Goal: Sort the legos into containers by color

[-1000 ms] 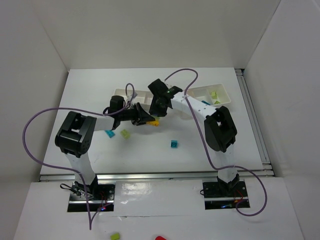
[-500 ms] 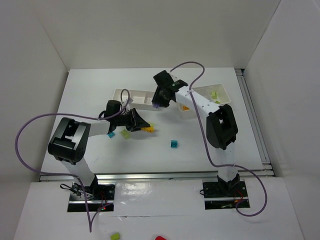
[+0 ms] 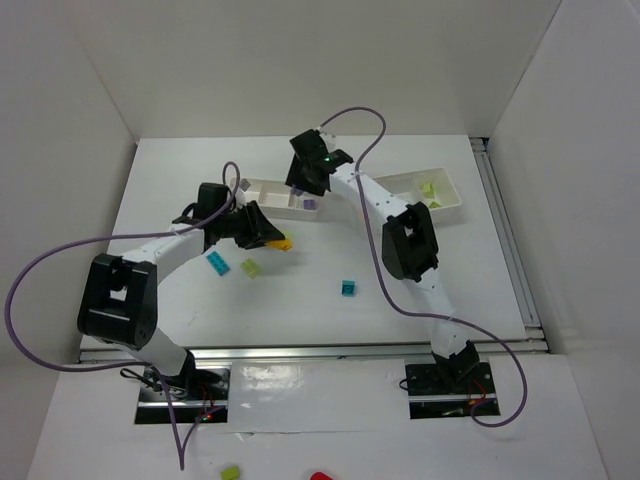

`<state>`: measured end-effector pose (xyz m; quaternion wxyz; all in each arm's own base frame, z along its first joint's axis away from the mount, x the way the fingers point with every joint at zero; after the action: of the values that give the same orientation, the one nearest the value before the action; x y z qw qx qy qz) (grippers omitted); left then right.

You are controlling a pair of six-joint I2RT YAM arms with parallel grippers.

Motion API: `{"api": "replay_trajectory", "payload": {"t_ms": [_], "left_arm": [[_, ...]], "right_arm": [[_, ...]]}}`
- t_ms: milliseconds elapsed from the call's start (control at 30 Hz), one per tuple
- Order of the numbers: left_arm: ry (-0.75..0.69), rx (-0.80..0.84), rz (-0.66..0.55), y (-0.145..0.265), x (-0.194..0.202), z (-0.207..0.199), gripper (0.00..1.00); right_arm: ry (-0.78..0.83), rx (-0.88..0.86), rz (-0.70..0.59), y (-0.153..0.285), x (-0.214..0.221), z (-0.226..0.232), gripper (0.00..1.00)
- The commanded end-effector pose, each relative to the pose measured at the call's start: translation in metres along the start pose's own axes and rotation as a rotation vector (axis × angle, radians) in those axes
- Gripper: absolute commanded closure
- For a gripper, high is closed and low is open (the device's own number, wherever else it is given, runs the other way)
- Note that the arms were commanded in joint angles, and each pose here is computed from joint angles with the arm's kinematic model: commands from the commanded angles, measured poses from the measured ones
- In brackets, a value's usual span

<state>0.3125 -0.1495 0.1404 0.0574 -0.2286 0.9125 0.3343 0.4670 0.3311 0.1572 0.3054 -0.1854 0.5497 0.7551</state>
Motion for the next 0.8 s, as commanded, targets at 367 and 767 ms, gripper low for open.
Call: {"api": "replay_trajectory", "payload": {"t_ms": [367,767], "left_arm": [[-0.087,-0.044,0.081,0.001,-0.022,-0.007,1.00],[-0.125,0.036,0.339,-0.067,-0.004,-0.011,1.00]], "right_arm": [[0.103,0.009,-0.070,0.103,-0.003,-0.043,0.30],[0.147,0.154,-0.014,0.181,0.028,-0.135,0.30]]}}
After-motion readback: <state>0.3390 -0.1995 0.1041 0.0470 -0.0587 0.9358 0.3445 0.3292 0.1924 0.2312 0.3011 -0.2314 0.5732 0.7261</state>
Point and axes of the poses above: each gripper's point midway between its finger pads, its own y axis back along the fingers, its own z axis along the line the jaws close on, x = y × z, the point moved 6 cm from there along y, back along the fingers, and after that the axes turned 5 degrees about y, right-handed, at the moved point
